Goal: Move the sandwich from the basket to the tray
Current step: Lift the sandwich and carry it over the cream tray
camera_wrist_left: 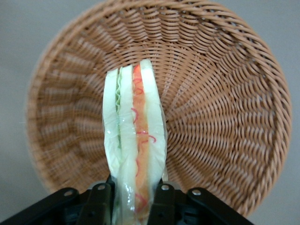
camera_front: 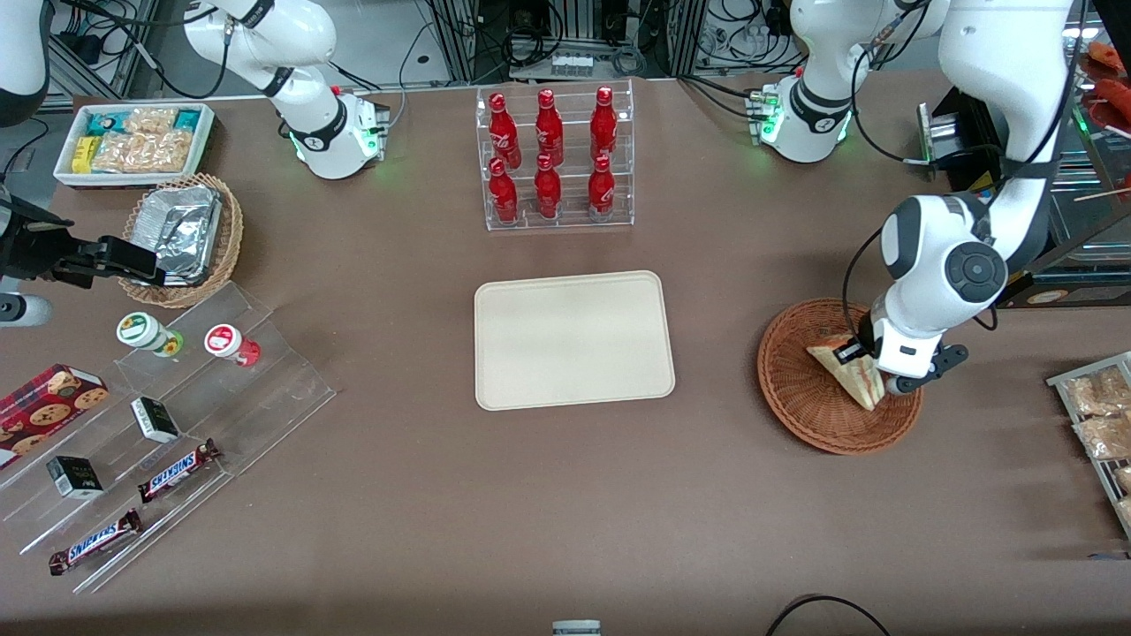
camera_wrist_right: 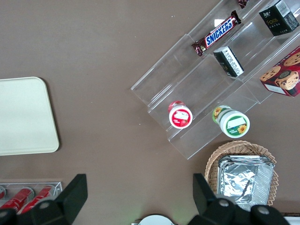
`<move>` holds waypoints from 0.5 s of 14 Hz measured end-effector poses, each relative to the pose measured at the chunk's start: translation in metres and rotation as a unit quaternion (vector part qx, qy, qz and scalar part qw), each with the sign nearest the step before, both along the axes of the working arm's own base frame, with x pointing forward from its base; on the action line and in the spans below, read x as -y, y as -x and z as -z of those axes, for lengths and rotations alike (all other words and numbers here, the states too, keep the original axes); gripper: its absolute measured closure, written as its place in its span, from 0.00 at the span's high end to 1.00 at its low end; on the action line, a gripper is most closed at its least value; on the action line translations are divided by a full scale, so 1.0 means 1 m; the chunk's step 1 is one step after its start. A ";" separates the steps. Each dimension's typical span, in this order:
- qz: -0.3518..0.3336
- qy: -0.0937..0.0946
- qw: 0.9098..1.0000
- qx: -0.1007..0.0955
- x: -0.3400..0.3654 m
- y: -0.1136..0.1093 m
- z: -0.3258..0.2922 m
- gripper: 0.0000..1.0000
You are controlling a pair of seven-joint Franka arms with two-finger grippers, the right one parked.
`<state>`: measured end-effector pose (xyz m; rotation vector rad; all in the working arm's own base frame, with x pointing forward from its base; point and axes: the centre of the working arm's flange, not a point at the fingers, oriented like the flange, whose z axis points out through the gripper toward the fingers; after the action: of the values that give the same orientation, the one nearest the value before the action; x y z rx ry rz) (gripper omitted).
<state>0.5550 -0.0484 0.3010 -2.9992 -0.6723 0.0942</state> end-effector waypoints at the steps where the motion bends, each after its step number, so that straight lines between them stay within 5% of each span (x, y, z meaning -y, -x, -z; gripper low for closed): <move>1: 0.015 -0.009 1.000 -0.011 0.012 -0.003 -0.027 0.20; 7: 0.139 -0.025 0.990 -0.028 0.175 0.002 -0.161 0.18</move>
<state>0.5529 -0.2234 0.4616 -2.9927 -0.2433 0.1432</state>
